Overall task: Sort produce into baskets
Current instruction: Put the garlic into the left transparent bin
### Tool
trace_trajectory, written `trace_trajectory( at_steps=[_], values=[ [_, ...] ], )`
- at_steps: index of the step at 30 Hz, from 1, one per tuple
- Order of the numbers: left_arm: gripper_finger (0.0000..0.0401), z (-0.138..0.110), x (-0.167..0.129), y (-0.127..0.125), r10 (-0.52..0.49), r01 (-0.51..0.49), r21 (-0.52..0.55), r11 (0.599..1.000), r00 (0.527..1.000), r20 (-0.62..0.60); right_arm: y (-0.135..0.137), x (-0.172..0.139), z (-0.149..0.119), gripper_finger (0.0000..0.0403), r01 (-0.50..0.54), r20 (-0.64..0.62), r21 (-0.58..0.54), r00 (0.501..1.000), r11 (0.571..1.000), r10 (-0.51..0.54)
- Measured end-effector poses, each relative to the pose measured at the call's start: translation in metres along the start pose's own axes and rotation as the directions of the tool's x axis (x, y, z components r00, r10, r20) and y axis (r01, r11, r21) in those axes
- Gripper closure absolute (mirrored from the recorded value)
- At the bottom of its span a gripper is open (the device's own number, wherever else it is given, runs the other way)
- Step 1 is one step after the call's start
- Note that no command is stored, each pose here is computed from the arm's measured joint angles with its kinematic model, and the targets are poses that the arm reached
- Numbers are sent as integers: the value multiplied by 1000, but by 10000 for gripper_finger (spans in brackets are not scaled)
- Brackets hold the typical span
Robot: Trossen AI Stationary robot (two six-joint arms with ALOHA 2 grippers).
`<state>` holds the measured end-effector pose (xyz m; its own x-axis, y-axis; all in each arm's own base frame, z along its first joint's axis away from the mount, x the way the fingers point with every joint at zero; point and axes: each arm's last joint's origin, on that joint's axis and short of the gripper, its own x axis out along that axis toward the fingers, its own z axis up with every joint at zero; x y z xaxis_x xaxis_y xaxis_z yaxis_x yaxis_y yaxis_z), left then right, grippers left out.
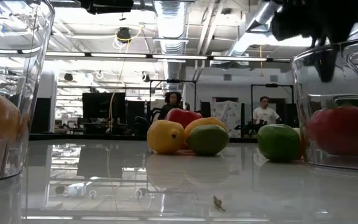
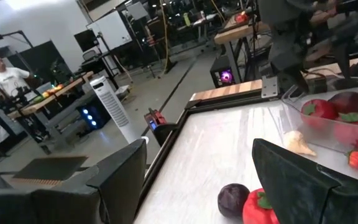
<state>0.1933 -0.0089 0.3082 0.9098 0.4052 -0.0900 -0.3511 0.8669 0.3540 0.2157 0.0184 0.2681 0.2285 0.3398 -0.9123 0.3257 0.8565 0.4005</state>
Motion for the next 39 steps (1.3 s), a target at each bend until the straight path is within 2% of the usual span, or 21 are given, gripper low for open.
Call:
trace_trajectory(
  at_steps=[5,10,17,21,26,39],
  values=[
    [122,1,0,0,4,-4,-9,1000,1000,12,16,-15,12,30,10,126,-75,992,997,0],
    [122,1,0,0,4,-4,-18,1000,1000,13,15,-10,36,30,107,178,-42,979,993,-98],
    [122,1,0,0,3,-2,-26,1000,1000,10,-1,23,87,30,222,-5,-30,975,975,-222],
    [122,-1,0,0,-3,3,-18,1000,1000,-6,-12,44,104,30,300,-172,-38,938,953,-301],
    [122,-3,0,-1,-8,8,0,1000,1000,-23,-20,66,110,30,367,-305,-83,876,927,-374],
    [122,-3,0,-1,-9,9,-8,1000,1000,-27,-35,88,109,44,366,-429,-87,826,927,-366]
  ],
)
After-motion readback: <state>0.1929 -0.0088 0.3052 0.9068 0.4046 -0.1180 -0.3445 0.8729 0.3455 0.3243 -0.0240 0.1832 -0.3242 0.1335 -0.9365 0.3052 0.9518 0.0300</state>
